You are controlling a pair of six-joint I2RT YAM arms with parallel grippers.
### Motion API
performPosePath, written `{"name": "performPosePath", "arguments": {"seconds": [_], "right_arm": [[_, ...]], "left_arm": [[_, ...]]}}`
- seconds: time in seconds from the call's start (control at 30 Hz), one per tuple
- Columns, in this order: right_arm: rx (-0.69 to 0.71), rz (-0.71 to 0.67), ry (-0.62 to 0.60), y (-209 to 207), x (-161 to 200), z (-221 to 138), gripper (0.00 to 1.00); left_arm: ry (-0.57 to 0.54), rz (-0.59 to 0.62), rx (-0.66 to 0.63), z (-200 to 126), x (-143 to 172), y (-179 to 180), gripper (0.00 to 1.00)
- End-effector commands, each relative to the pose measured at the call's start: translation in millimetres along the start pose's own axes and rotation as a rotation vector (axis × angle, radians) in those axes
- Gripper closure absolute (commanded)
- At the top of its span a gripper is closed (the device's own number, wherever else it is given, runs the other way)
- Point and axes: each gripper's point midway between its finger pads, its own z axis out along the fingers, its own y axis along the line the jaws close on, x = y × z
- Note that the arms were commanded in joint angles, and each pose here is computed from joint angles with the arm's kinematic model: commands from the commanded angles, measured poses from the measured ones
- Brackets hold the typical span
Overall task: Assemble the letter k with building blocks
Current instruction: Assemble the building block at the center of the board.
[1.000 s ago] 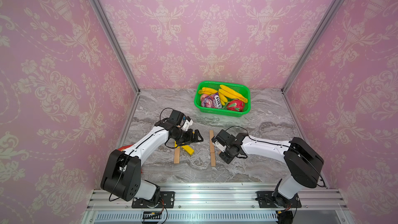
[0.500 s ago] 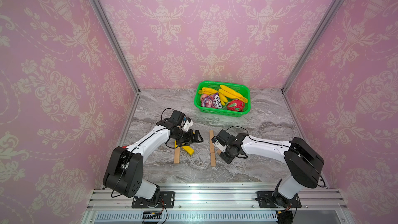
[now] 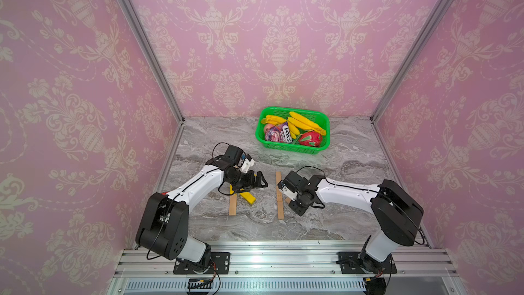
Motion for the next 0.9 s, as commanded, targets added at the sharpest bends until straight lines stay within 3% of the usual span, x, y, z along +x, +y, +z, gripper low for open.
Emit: {"name": "performPosePath", "arguments": {"seconds": [0.0,0.87], "right_arm": [[-0.011,-0.04,0.026,3.9,-0.4,3.4,0.71],[0.008,-0.059,0.027,0.9,-9.3,6.7,0.73]], "left_arm": [[-0.004,-0.002,0.029,-3.7,-5.8,-6.2,0.01],[0.0,-0.01,0.028,-2.5,-6.6,-6.1,0.01]]}}
